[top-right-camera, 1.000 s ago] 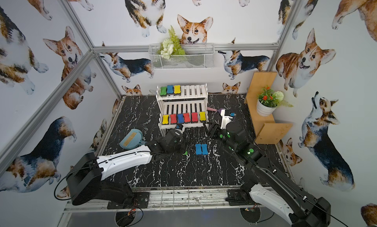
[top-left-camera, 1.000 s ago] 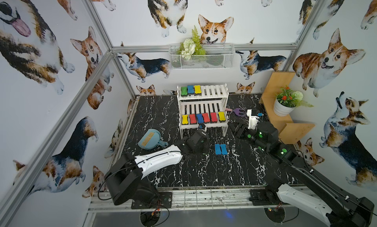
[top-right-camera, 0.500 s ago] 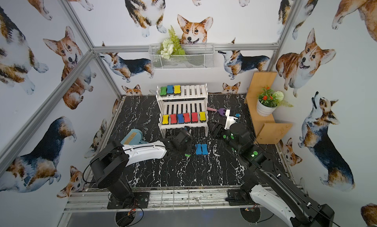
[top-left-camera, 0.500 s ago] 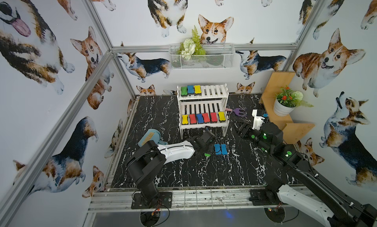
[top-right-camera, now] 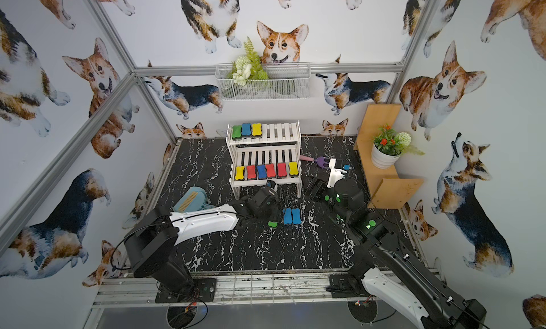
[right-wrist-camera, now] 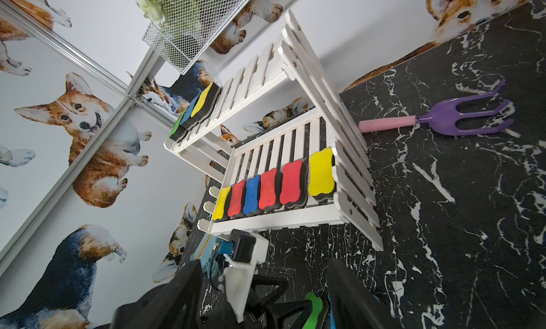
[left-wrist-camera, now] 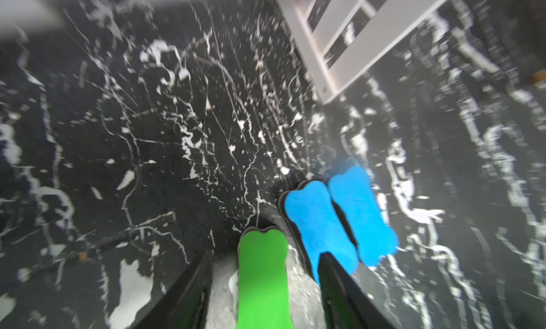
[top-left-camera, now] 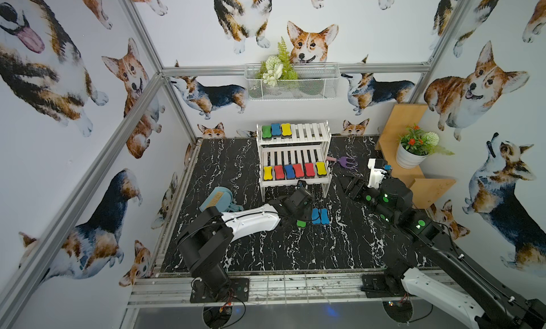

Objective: Remove the whiteboard erasers from the shelf
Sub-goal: Place the whiteboard eraser at the center of the board, then pick up the whiteboard eraser from the shelf.

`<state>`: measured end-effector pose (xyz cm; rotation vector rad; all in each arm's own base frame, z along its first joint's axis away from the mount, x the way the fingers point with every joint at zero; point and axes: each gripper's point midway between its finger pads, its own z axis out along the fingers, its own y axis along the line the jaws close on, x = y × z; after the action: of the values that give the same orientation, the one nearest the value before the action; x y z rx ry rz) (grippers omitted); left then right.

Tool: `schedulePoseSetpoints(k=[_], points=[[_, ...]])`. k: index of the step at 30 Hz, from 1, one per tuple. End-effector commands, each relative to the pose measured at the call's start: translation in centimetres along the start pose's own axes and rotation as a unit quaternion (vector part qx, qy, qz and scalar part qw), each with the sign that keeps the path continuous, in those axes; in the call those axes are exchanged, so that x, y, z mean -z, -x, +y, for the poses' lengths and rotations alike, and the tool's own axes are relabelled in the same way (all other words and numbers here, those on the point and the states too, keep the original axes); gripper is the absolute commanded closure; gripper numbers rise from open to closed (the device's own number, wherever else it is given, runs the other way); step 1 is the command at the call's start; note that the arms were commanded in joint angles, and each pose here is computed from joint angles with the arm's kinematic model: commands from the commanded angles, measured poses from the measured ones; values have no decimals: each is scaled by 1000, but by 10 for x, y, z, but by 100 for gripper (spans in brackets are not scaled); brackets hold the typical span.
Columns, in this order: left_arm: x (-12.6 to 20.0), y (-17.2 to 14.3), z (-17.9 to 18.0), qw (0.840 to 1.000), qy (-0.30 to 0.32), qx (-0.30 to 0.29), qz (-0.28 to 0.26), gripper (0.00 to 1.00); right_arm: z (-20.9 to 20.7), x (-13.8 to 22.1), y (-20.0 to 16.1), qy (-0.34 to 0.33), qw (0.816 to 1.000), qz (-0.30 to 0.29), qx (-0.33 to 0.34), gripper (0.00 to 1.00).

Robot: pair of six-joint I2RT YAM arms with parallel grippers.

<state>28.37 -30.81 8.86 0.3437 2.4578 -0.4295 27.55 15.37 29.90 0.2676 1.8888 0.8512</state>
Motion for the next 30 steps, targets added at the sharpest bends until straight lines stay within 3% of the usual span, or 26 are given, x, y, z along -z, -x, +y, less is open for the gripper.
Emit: schedulePoseSetpoints(k=[1,4,7,11,14,17,21,30], points=[[24,19,-7,999,-14,8,-32,27,4,1,5,2,1000,-4,11,28],[57,39,-8,997,-26,10,-68,18,10,-3,3,14,1000,8,19,29],[104,62,-6,992,-40,12,-122,3,20,-14,-2,28,998,33,37,30],[161,78,15,983,-25,12,-184,1,42,-41,-5,52,994,70,61,34],[185,77,45,979,9,22,-203,1,62,-74,-6,38,988,96,112,36],[196,68,82,975,47,49,-210,1,90,-104,3,0,977,94,191,36],[204,57,115,972,42,96,-211,1,113,-145,30,-37,965,75,248,36],[199,48,131,973,32,120,-196,1,132,-225,57,-83,947,77,301,34]])
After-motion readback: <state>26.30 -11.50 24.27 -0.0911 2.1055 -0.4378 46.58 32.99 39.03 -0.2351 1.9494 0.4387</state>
